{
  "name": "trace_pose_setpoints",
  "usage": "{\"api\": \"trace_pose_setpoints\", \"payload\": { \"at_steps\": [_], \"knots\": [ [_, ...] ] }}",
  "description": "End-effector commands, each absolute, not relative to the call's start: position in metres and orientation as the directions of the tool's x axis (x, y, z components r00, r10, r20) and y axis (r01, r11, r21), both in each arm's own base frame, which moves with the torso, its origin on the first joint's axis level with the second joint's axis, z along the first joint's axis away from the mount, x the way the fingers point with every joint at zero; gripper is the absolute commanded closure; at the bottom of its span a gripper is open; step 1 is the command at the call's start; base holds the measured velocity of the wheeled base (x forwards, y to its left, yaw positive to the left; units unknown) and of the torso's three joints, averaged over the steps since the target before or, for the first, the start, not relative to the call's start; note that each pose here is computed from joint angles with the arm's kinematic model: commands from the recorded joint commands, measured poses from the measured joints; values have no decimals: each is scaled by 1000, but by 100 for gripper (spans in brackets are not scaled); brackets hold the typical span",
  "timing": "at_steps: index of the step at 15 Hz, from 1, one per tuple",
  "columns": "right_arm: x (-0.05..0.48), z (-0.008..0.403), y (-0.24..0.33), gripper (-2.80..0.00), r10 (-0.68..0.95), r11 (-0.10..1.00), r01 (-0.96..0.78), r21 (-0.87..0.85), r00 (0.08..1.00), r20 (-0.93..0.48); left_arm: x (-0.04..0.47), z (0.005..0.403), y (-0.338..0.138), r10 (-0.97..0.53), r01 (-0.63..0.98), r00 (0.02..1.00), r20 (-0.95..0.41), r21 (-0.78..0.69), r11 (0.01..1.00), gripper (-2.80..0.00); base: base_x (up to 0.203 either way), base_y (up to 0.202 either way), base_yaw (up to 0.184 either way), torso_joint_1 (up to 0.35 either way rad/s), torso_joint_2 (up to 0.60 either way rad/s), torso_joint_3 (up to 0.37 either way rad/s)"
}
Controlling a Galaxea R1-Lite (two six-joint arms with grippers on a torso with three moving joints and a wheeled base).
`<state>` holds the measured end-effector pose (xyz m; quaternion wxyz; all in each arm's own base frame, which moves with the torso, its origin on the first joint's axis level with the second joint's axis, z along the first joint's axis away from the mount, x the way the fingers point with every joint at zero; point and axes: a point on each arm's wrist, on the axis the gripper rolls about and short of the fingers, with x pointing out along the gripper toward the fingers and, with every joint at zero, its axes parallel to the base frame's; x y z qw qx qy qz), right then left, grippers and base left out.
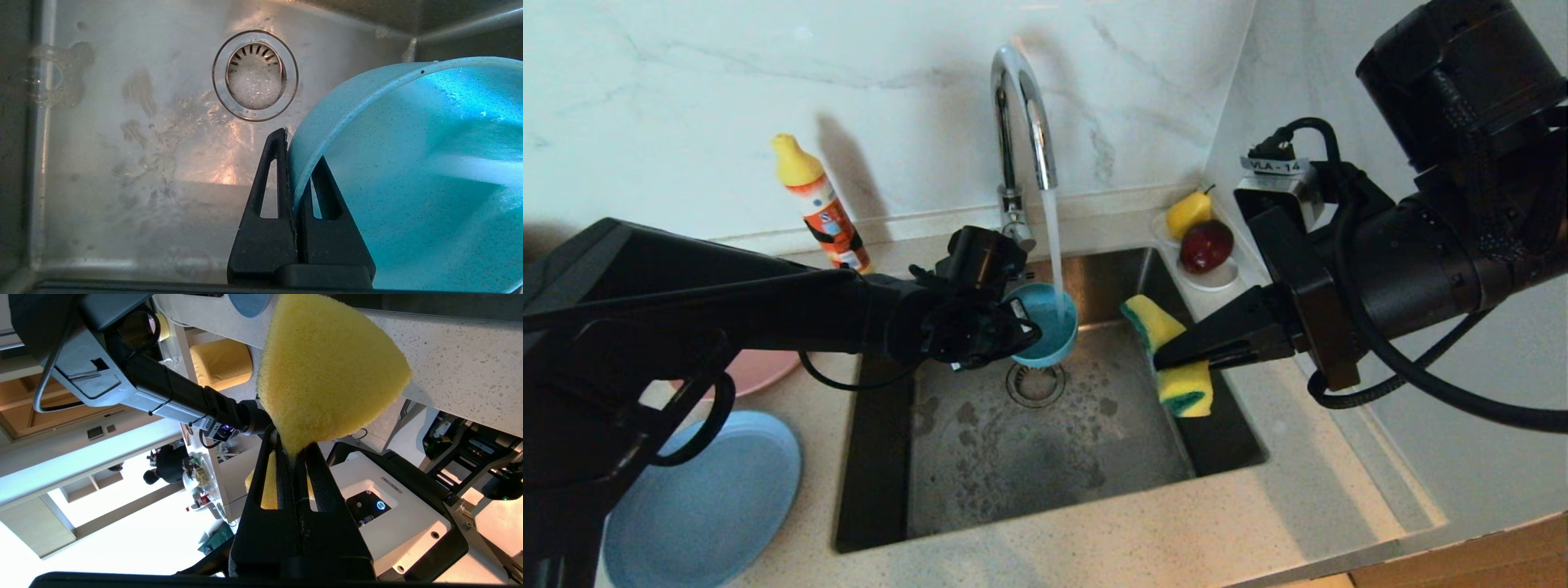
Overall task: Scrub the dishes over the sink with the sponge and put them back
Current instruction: Rinse the bowl
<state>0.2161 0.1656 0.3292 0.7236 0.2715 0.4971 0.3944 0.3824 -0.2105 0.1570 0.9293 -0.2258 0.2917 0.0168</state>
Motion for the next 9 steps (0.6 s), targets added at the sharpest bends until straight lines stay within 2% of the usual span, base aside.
{"api": "trace_pose_setpoints", "payload": {
  "at_steps": [1, 9],
  "knots": [
    [217, 328, 166, 0, 840, 543, -292, 787, 188, -509, 385, 153, -212, -97, -168, 827, -554, -409, 897, 0, 0, 0, 0, 0, 0, 0],
    [215, 329, 165, 0, 841, 541, -295, 788, 190, -507, 385, 155, -212, -98, -167, 831, -547, -413, 895, 0, 0, 0, 0, 0, 0, 0]
  ]
}}
